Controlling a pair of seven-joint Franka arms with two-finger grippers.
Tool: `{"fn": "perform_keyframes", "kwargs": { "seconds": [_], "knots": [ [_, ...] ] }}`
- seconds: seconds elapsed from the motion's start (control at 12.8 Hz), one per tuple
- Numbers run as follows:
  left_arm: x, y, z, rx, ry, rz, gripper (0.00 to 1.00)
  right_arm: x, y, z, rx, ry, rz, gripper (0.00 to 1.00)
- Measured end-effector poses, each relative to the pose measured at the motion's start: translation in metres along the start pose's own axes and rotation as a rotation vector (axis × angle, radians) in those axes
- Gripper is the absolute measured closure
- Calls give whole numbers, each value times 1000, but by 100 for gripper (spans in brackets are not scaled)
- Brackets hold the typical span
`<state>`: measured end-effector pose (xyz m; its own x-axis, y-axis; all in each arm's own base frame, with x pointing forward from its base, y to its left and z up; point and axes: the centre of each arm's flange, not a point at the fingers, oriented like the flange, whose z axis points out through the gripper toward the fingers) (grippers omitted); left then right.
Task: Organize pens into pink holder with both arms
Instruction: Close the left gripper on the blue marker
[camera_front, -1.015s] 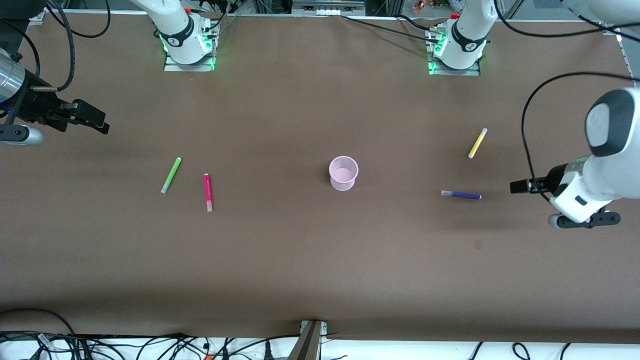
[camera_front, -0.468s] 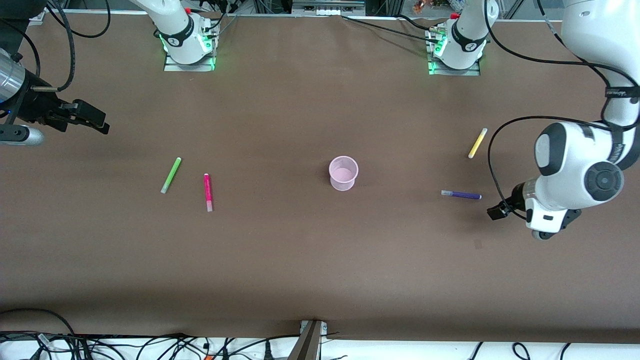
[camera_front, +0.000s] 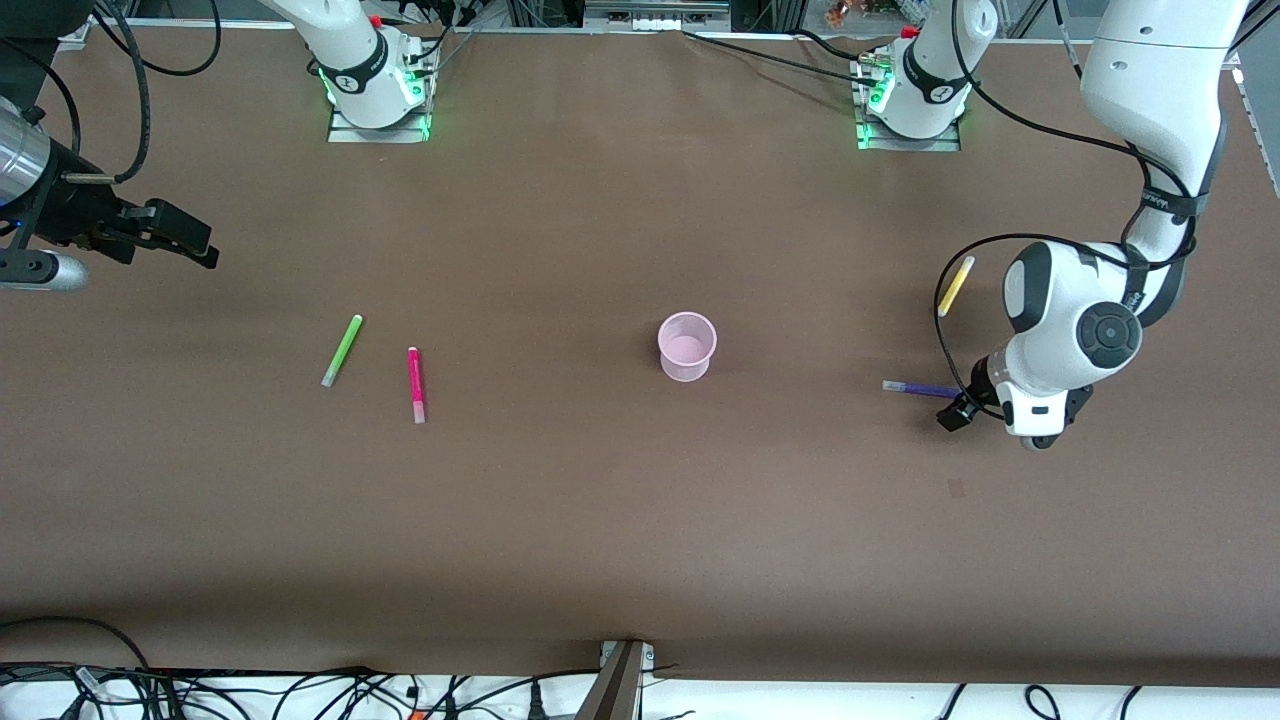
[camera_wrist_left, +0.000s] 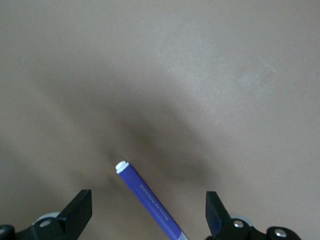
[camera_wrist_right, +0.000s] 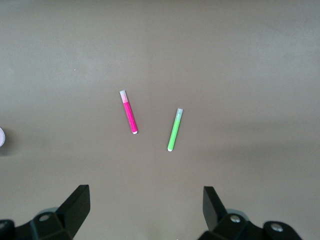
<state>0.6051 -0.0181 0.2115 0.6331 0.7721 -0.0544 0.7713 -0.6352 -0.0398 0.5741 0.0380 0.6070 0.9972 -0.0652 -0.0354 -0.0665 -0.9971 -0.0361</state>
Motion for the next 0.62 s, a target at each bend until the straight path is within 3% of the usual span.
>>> {"fn": "perform_keyframes", "kwargs": {
  "seconds": [0.39, 0.47, 0.62],
  "knots": [
    [-21, -7, 29, -21, 11, -39, 0, 0, 0, 0, 0, 0, 0, 0],
    [-22, -8, 34, -22, 11, -39, 7, 0, 0, 0, 0, 0, 0, 0],
    [-22, -8, 36, -24, 11, -40, 32, 0, 0, 0, 0, 0, 0, 0]
  ]
}}
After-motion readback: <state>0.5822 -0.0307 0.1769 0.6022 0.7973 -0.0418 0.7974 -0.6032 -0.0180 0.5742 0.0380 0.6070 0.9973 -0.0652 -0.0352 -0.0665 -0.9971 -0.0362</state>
